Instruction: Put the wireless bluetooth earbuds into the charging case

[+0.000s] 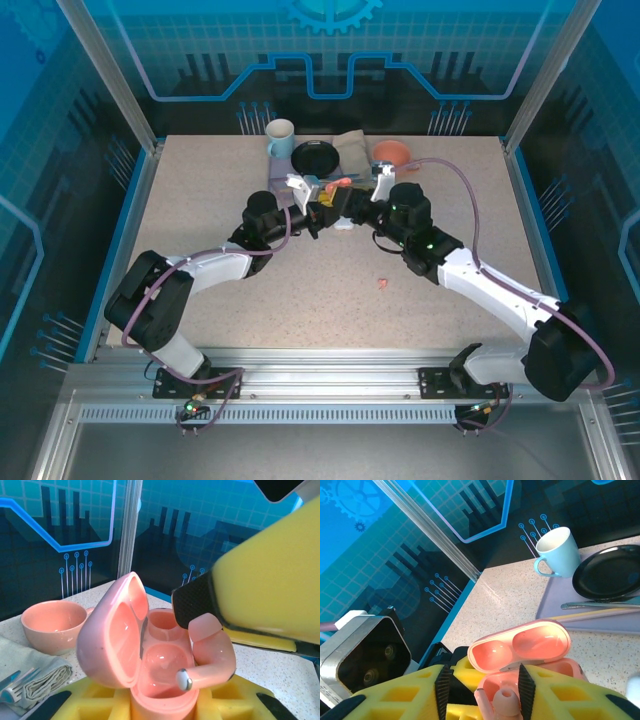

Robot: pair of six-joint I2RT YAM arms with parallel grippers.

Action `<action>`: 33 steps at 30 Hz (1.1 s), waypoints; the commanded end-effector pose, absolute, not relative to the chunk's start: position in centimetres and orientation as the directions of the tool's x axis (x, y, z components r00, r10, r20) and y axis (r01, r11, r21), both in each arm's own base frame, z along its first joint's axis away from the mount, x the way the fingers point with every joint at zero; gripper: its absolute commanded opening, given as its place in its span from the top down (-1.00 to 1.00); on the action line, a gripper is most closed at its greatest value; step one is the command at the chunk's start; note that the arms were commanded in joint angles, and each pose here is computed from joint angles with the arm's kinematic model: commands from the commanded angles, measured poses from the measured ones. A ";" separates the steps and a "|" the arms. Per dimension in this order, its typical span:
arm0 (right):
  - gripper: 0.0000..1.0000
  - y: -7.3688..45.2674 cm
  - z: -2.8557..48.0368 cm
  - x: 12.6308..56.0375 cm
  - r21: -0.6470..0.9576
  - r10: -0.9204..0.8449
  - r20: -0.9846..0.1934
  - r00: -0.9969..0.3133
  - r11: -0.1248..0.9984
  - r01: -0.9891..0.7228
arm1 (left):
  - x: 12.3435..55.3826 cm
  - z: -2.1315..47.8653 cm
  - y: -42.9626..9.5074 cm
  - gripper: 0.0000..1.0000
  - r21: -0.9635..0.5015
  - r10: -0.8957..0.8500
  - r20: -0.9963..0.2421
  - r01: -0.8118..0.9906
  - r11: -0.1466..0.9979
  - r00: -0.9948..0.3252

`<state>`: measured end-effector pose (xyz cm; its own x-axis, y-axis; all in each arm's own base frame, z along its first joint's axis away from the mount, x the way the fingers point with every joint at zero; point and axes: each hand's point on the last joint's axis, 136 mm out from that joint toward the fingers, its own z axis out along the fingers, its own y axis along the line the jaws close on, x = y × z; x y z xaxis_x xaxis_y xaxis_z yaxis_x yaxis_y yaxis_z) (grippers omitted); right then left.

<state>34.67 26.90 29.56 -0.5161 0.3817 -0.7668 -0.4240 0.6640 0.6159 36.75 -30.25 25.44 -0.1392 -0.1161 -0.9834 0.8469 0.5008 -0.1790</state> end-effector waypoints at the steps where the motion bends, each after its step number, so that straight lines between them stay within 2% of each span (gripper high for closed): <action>1: 0.21 26.8 29.6 35.5 0.626 0.392 -0.755 -0.525 0.668 -0.401 | 35.7 28.2 -30.8 1.00 -0.138 -0.168 -0.984 0.878 0.458 -0.067; 6: 0.39 27.1 29.2 35.7 0.628 0.399 -0.753 -0.524 0.674 -0.389 | 35.7 28.3 -30.8 1.00 -0.152 -0.184 -0.980 0.876 0.459 -0.073; 15: 0.55 27.4 28.0 36.2 0.623 0.408 -0.750 -0.521 0.700 -0.349 | 36.1 27.9 -31.3 1.00 -0.199 -0.220 -0.970 0.867 0.456 -0.107; 25: 0.65 27.5 27.0 36.7 0.609 0.398 -0.751 -0.527 0.726 -0.319 | 36.0 26.0 -31.4 1.00 -0.215 -0.195 -0.971 0.859 0.464 -0.138; 33: 0.72 26.8 23.8 36.3 0.610 0.396 -0.726 -0.562 0.748 -0.260 | 35.7 23.9 -31.2 1.00 -0.234 -0.159 -0.971 0.847 0.477 -0.179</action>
<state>36.47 27.18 26.40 -0.5341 0.4053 -0.7419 -0.3152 0.7188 0.6196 37.15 -30.16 22.67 -0.2294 -0.1481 -0.9620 0.8012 0.5325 -0.2731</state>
